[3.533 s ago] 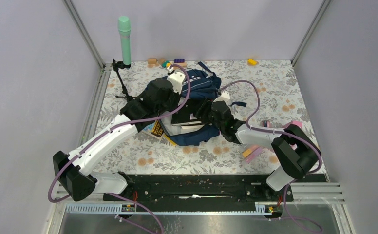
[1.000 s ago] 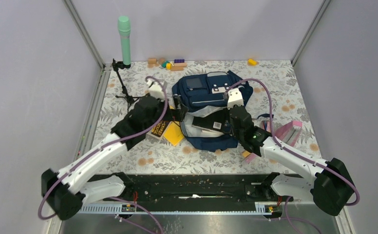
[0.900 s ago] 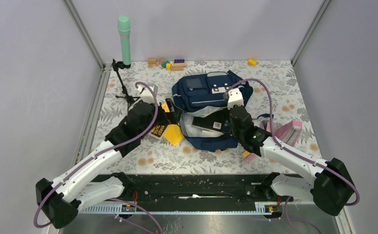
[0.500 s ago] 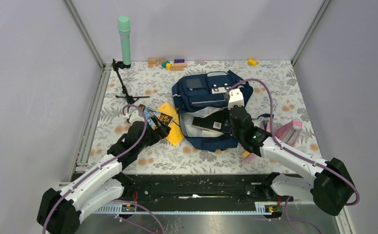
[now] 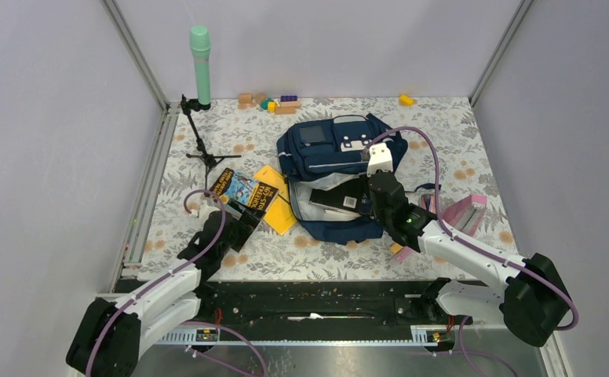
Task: Pack the student bag
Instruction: Pick up the book from the center of the board.
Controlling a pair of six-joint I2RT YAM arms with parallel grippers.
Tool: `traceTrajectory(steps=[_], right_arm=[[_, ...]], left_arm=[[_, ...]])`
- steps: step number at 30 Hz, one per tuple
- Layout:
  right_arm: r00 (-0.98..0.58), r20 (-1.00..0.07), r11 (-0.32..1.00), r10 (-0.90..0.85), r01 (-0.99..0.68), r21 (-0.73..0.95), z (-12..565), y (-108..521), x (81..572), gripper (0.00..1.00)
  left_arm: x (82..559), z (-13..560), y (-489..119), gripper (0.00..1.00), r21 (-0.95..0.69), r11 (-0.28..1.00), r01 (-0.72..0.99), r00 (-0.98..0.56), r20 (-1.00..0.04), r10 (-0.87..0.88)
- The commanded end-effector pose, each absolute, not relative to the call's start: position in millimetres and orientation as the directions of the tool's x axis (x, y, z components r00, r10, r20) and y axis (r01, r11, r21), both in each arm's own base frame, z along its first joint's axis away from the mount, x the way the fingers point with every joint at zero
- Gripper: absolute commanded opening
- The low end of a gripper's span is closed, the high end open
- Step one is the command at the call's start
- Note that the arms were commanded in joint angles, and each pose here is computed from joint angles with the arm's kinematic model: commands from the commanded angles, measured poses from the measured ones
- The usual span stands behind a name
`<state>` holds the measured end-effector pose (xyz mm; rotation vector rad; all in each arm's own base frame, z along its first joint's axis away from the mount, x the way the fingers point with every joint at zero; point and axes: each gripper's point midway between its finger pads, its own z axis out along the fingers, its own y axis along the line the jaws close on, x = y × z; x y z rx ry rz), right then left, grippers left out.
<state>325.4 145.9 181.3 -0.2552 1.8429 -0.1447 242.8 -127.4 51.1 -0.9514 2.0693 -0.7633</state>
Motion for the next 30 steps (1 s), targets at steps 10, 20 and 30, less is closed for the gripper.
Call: traceTrajectory(steps=[10,20,30], right_arm=[[-0.241,-0.955,0.985,-0.173,-0.062,-0.163,192.4,145.1,330.2,0.00],[-0.232,-0.957,0.985,-0.173,-0.059,-0.164,195.9,142.7,328.3,0.00],[-0.232,-0.957,0.984,-0.176,-0.060,-0.166,196.2,141.7,327.7,0.00]], left_arm=[[261.5,53.7,-123.8,0.99,-0.867,0.386,-0.314,-0.320,-0.287,-0.903],[269.3,53.5,-118.2,0.99,-0.875,0.400,-0.272,-0.276,-0.327,-0.904],[276.5,67.6,-110.7,0.99,-0.868,0.462,-0.180,-0.225,-0.421,-0.879]])
